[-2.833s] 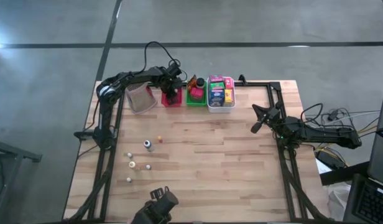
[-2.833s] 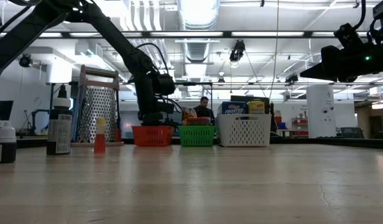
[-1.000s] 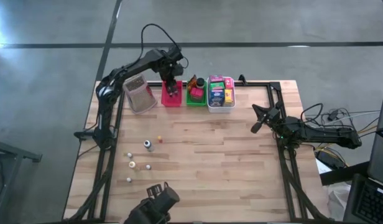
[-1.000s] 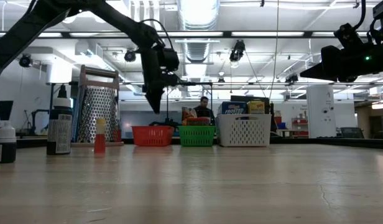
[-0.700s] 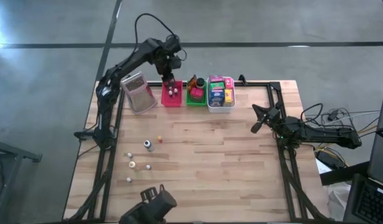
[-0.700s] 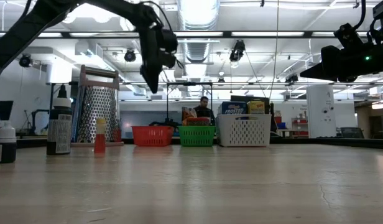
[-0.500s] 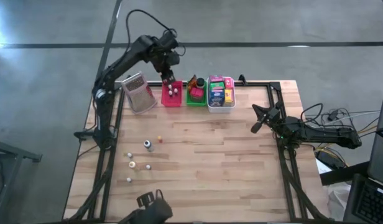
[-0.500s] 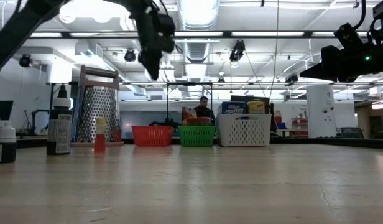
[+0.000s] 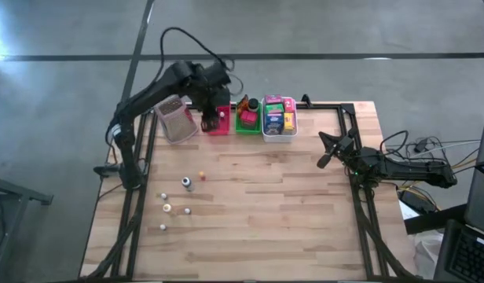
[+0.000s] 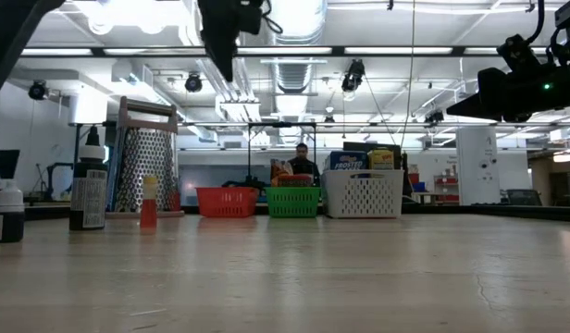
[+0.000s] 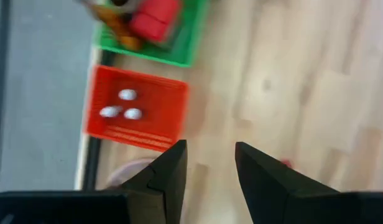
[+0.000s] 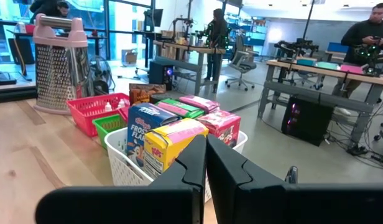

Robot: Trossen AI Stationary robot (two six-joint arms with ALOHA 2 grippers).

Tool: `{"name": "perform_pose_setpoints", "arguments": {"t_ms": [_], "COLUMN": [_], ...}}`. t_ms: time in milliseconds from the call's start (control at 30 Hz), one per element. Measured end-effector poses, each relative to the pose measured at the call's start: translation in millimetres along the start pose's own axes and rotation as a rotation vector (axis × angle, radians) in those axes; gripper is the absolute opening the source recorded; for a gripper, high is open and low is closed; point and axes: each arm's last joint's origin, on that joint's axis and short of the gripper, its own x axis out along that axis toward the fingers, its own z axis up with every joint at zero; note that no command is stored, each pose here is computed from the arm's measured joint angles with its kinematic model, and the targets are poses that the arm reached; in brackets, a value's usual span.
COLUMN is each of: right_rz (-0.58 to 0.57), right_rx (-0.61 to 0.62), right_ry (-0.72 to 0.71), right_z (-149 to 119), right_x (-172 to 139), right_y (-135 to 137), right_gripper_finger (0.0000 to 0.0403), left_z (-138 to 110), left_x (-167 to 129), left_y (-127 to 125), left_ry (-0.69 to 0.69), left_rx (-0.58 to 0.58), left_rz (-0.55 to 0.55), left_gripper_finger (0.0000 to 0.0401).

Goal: Pick & Place Kitchen Items
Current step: Put the large black food coloring bottle into the red bin

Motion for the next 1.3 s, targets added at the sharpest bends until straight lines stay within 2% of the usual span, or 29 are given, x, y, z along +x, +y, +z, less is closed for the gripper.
{"name": "perform_pose_setpoints", "arguments": {"t_ms": [167,267,400,567,700,833,900,1067,1300], "right_rz": [0.0,0.0,0.001,0.001,0.0,0.0,0.001,0.001,0.001], "right_rx": [0.0,0.0,0.0,0.0,0.0,0.0,0.0,0.0,0.0], "right_ry": [0.0,0.0,0.0,0.0,0.0,0.0,0.0,0.0,0.0], "right_z": [0,0,0,0,0,0,0,0,0], "right_x": [0,0,0,0,0,0,0,0,0], "right_y": [0,0,0,0,0,0,0,0,0], "right_gripper_finger": [0.0008,0.0008,0.0008,0.0008,0.0008,0.0008,0.0008,0.0008,0.0008], "left_z": [1,-6,-24,-60,-87,-104,-110,-123,-136], "left_x": [-4,-4,1,8,8,4,2,7,28], "left_y": [-42,-66,-92,-117,-123,-123,-124,-134,-146], "left_ry": [-0.006,0.017,0.08,0.166,0.191,0.186,0.174,0.164,0.182], "left_rx": [0.081,0.076,0.009,-0.099,-0.24,-0.318,-0.307,-0.157,-0.099], "left_rz": [-0.044,-0.06,-0.063,-0.017,0.004,0.008,0.002,-0.018,-0.02], "left_gripper_finger": [0.0142,0.0142,0.0142,0.0142,0.0142,0.0142,0.0142,0.0142,0.0142]}}
